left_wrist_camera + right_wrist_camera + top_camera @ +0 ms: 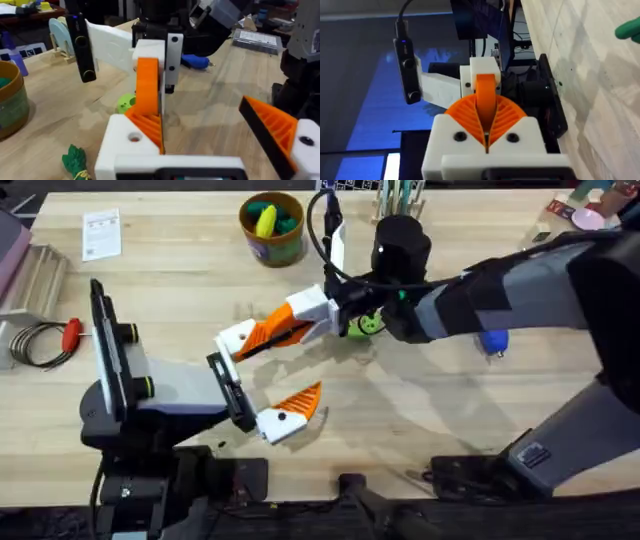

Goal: Pick up the gripper from the table and insert it into the empty holder that is missing its gripper. Then pick up a screw, insert it into the mounting hole, and use the screwdriver to tighten it. Finally, clean up the table by picking up the vegetable and placing it into the bucket.

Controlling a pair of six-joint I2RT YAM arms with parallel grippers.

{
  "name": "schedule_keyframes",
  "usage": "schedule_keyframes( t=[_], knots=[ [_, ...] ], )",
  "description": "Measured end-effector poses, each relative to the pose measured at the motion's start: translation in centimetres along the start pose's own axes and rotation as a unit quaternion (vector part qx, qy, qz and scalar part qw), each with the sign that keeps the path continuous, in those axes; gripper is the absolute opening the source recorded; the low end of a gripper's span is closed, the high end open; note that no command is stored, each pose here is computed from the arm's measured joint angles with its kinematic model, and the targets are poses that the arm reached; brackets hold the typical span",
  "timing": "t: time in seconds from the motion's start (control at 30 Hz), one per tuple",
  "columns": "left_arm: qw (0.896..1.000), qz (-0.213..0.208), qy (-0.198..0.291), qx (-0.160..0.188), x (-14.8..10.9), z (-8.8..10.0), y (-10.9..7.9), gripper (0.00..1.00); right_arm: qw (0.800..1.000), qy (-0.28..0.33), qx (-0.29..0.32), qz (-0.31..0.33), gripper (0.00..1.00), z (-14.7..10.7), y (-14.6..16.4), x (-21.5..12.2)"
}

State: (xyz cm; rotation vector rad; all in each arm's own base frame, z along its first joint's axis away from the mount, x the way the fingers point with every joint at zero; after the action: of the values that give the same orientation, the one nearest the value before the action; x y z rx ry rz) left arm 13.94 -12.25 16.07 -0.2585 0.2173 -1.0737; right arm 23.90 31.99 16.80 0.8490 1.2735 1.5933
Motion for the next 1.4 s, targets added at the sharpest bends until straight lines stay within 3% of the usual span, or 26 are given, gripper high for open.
schedule_keyframes(
  t=[0.33, 0.37, 0.43, 0.57, 0.6, 1.03, 1.2, 1.4],
  knots=[
    [1.0, 0.0, 0.0, 0.0, 0.0, 0.0, 0.0, 0.986, 1.0, 0.0, 0.0, 0.0, 0.008, 0.0, 0.0, 0.0],
    [1.0, 0.0, 0.0, 0.0, 0.0, 0.0, 0.0, 0.986, 1.0, 0.0, 0.002, 0.0, 0.05, 0.0, 0.0, 0.0],
    [1.0, -0.007, 0.002, -0.001, 0.0, -0.1, -0.2, 0.986, 1.0, -0.003, 0.002, -0.001, 0.281, 0.1, 0.0, 0.1],
    [1.0, -0.026, 0.007, -0.003, 0.1, -0.2, -0.8, 0.986, 1.0, -0.002, -0.007, 0.0, 0.857, 0.2, 0.4, 1.0],
    [1.0, -0.028, 0.008, -0.003, 0.1, -0.3, -0.8, 0.985, 1.0, -0.001, -0.009, 0.001, 0.912, 0.2, 0.4, 1.1],
    [0.999, -0.032, 0.009, -0.004, 0.0, -0.3, -0.9, 0.985, 0.999, -0.03, -0.014, -0.018, 0.94, 1.0, 0.4, 0.0],
    [0.999, -0.032, 0.009, -0.004, 0.0, -0.3, -0.9, 0.985, 0.995, -0.073, -0.007, -0.067, 0.941, 1.4, 1.7, -2.6],
    [0.999, -0.031, 0.009, -0.004, 0.0, -0.3, -0.9, 0.985, 0.98, -0.121, -0.042, -0.152, 0.939, 1.5, 4.0, -6.4]
  ],
)
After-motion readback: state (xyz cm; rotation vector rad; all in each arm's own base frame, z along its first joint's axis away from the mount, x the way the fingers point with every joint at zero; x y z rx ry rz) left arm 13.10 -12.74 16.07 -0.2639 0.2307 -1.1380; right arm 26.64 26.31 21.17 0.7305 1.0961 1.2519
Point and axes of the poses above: each hand's point on the last joint's axis, 136 mm out from that joint toward the fingers, its own x axis out along the fingers, its own y axis along the line the jaws close on, z = x × y, the point moved 3 cm from there along -x, back along the fingers, and after that the axes turned 13 degrees about -x, right-handed, at the moved point
